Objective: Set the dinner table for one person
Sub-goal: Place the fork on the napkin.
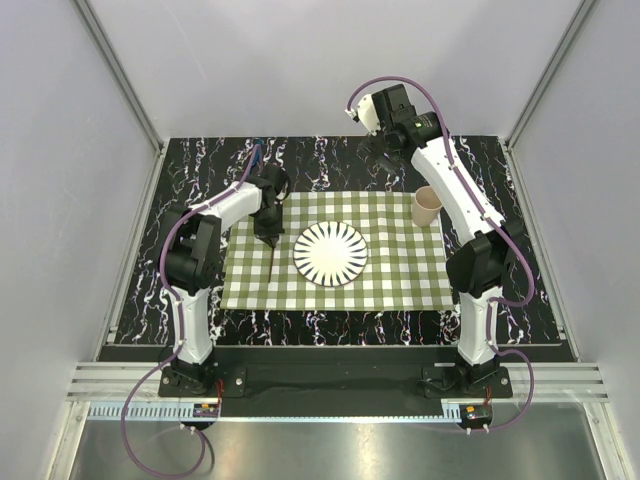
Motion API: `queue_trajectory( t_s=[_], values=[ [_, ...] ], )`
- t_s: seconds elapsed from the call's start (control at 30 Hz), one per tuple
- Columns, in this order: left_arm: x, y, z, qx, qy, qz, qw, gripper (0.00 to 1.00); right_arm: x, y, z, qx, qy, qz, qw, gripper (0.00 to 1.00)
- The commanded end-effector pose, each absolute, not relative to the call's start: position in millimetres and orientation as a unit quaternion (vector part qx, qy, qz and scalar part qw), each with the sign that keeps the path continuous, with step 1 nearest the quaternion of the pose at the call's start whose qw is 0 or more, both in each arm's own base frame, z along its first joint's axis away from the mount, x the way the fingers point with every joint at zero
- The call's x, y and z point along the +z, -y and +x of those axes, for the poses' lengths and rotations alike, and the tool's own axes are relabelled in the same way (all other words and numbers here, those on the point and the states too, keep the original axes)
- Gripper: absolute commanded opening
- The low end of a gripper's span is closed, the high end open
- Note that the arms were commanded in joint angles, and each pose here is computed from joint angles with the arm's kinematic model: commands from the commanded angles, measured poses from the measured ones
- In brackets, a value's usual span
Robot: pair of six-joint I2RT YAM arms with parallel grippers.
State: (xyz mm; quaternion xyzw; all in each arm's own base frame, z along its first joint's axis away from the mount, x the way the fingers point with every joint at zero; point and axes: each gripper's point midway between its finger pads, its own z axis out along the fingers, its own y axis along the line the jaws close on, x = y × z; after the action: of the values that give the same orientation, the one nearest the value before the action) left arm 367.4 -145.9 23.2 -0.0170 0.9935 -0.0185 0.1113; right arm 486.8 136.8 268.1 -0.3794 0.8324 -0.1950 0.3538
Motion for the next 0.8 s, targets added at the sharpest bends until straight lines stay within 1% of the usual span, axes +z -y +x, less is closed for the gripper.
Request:
queue_trajectory(
  t_s=[0.0,0.37,0.4,0.47,0.5,0.6,0.63,0.77],
  values=[
    [49.0,153.3,384.6,-0.035,-0.986,-0.026,0.162,0.0,292.5,-142.0,485.1,-0.199,-0.82,-0.374,0.385,0.89],
    [39.2,155.3,379.4,-0.041,-0.988,-0.017,0.146,0.0,293.1,-140.6,485.8,-0.204,-0.818,-0.376,0.384,0.9],
    [39.7,155.1,379.6,-0.041,-0.988,-0.017,0.147,0.08,294.1,-139.3,485.4,-0.205,-0.818,-0.375,0.385,0.9],
    [39.3,154.2,379.3,-0.038,-0.988,-0.014,0.147,0.19,292.1,-138.9,485.7,-0.207,-0.819,-0.375,0.382,0.9],
    [40.1,153.5,378.5,-0.038,-0.988,-0.014,0.148,0.27,293.6,-139.2,485.0,-0.207,-0.818,-0.375,0.384,0.91],
    [41.9,155.1,377.2,-0.044,-0.988,-0.01,0.148,0.39,293.1,-138.4,485.2,-0.208,-0.818,-0.375,0.383,0.93],
    [41.1,154.6,376.7,-0.043,-0.988,-0.01,0.147,0.4,293.3,-138.2,484.9,-0.208,-0.818,-0.376,0.383,0.93],
    [42.1,154.5,375.1,-0.044,-0.988,-0.005,0.147,0.42,290.8,-137.7,485.1,-0.21,-0.818,-0.377,0.379,0.94]
  ],
)
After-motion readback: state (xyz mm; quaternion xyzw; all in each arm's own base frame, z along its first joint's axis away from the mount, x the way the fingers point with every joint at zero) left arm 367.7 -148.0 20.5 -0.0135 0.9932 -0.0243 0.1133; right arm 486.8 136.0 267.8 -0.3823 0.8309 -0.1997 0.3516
